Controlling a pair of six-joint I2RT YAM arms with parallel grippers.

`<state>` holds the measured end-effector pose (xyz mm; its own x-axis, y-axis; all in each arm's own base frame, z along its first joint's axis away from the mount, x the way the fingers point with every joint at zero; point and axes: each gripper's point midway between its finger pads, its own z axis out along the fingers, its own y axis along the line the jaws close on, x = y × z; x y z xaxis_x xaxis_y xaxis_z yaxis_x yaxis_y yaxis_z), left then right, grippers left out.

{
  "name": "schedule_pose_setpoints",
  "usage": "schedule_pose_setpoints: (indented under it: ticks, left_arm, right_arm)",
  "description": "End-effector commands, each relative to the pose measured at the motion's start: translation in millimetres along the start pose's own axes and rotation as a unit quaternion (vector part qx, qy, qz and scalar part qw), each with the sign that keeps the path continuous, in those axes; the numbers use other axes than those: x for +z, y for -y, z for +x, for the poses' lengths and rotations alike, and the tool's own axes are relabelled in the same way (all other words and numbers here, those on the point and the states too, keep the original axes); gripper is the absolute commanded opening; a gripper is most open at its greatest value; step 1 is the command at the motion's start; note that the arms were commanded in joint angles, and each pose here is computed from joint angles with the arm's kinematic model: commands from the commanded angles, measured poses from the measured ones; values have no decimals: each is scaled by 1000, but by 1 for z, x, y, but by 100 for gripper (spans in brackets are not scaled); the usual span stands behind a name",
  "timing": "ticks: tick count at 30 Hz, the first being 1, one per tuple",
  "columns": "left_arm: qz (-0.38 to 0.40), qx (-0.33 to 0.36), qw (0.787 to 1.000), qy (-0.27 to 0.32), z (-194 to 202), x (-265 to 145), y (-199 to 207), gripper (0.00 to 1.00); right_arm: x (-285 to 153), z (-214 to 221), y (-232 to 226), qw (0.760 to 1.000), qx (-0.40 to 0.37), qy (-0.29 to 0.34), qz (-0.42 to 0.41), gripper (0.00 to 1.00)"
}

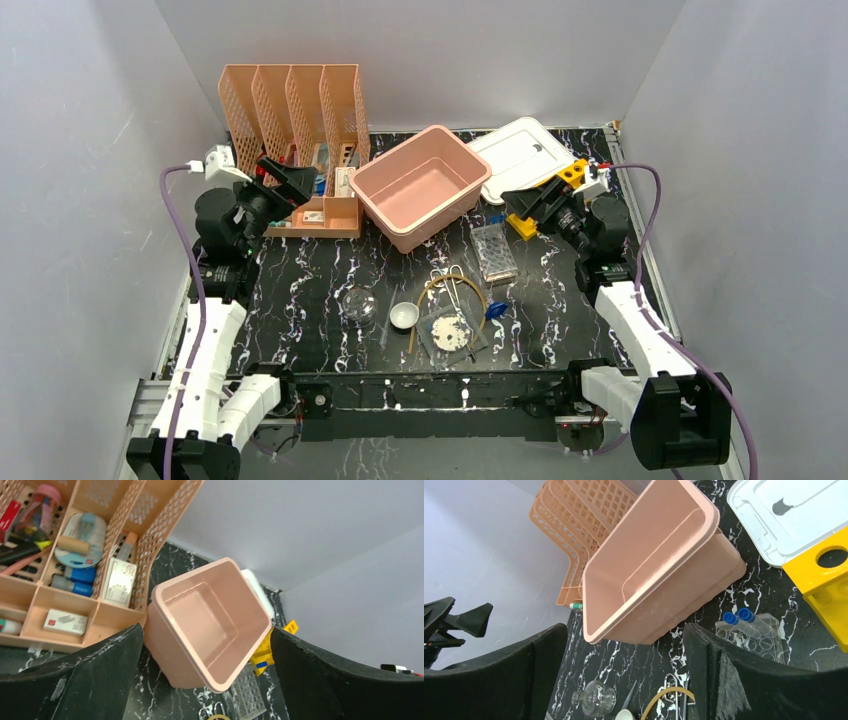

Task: Organize the chemistry lab equipment

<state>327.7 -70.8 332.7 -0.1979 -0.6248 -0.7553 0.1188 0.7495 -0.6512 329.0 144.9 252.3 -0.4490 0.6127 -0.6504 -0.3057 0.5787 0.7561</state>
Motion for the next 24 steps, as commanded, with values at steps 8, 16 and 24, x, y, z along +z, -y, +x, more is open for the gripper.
schedule_pose_setpoints:
  ticks: [8,16,24]
  left_arm:
    - [-49,18,998,-31,16,5,-26,95]
    - [-51,-15,997,-60,35,14,-33,96]
    - [-64,35,982,-176,68,27,-41,78]
  right_arm:
    - [2,-18,-24,999,21,26,-43,74]
    - [-4,-21,-29,997,27,10,-66,60]
    - [33,46,13,951,-212,-144,175,98]
